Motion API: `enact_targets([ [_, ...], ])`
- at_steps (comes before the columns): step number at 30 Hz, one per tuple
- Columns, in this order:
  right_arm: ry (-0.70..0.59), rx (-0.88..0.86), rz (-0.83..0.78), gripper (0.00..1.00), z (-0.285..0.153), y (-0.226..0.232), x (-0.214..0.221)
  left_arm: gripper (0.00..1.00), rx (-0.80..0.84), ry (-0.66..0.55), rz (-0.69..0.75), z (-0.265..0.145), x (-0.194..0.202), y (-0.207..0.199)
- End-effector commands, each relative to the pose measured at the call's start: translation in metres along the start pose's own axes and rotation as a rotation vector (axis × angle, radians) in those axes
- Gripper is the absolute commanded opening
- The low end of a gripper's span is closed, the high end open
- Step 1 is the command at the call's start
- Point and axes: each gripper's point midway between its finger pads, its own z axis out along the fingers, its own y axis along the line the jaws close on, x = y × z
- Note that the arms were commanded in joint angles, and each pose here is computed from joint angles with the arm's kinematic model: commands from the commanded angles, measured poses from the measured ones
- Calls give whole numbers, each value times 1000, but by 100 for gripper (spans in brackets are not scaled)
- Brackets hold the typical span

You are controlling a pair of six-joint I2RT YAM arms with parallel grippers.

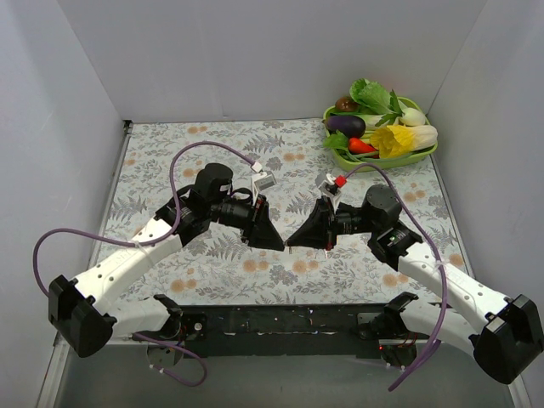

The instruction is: Unlock with the key

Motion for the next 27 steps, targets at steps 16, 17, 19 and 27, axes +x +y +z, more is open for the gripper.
enact_targets([
  [16, -93, 518, -107, 1, -38, -70, 4, 98, -718, -486, -280, -81, -35, 91],
  [17, -120, 557, -127, 1, -45, -70, -1, 98, -750, -498, -336, -85, -28, 98],
  [19, -139, 591, -143, 1, -52, -70, -2, 98, -801, -555, -483, -91, -18, 113],
  [27, -258, 684, -193, 1, -76, -60, -17, 98, -1118, -667, -760, -108, 4, 195],
])
